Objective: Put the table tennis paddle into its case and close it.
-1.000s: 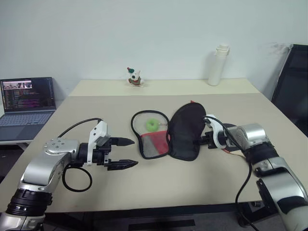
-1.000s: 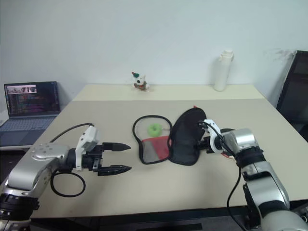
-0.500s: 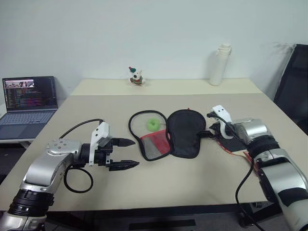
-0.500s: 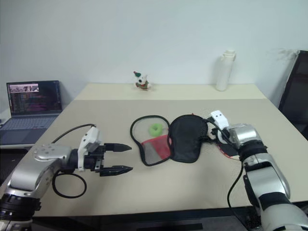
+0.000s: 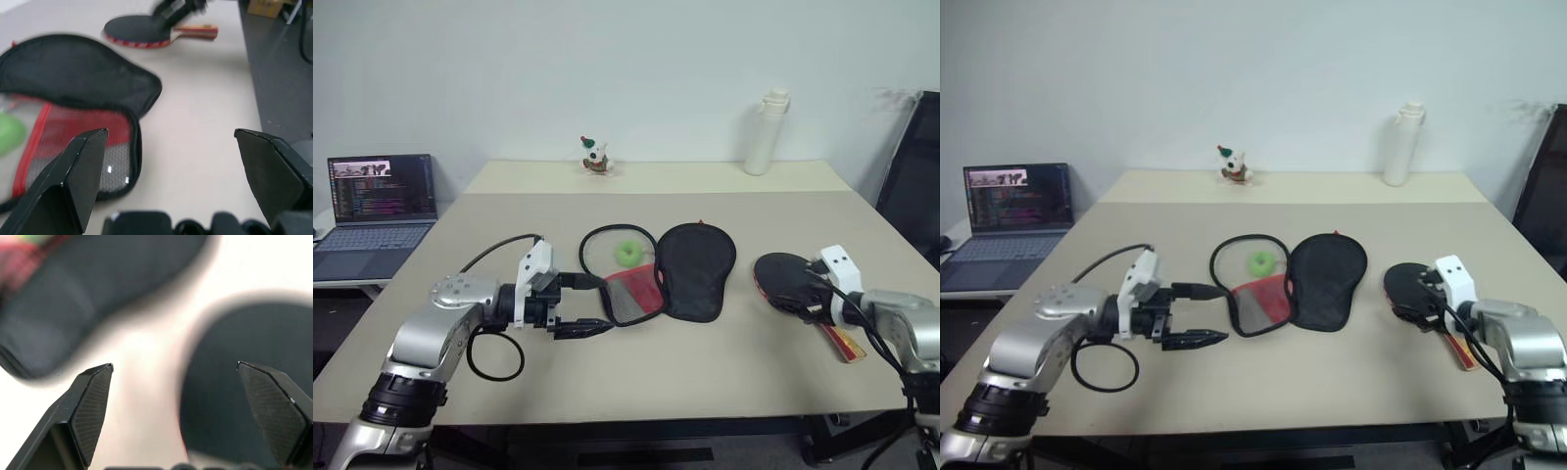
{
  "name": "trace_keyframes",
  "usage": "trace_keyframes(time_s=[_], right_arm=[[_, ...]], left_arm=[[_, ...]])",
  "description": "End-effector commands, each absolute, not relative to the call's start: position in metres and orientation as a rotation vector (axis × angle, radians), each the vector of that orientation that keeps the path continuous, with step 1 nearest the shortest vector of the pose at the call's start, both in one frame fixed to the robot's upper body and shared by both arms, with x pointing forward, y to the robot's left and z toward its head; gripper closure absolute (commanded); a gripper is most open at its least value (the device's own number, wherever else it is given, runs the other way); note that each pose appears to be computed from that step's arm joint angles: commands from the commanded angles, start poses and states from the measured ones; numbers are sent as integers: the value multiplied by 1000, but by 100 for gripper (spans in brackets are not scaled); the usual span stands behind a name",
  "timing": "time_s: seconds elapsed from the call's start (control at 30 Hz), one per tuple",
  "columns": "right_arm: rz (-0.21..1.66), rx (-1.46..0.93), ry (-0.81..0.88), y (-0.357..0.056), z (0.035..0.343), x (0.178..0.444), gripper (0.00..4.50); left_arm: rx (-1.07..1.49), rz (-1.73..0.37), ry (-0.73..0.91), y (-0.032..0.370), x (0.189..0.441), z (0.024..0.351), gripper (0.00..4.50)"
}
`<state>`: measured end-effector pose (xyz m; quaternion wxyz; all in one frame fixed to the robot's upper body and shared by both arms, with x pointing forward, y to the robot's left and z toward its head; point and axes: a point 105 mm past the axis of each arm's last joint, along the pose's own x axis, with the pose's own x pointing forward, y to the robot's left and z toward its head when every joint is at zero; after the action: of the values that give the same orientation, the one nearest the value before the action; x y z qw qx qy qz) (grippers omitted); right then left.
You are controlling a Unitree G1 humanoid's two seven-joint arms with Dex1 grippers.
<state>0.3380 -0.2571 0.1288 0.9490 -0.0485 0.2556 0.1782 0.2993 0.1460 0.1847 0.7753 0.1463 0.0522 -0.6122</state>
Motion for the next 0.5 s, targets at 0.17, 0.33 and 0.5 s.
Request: trace_keyframes(time_s=[0.17,0.33,0.5], right_arm=[[179,-99,477,-290,133,321,5],[154,-88,511,-295,121,320,5],[152,-87,546,-294,107,325,5]], left_arm=[[369,-1416,43,127,300,201,0],[382,-1421,53,129,304,199,0],[385,-1407,61,133,306,198,0]])
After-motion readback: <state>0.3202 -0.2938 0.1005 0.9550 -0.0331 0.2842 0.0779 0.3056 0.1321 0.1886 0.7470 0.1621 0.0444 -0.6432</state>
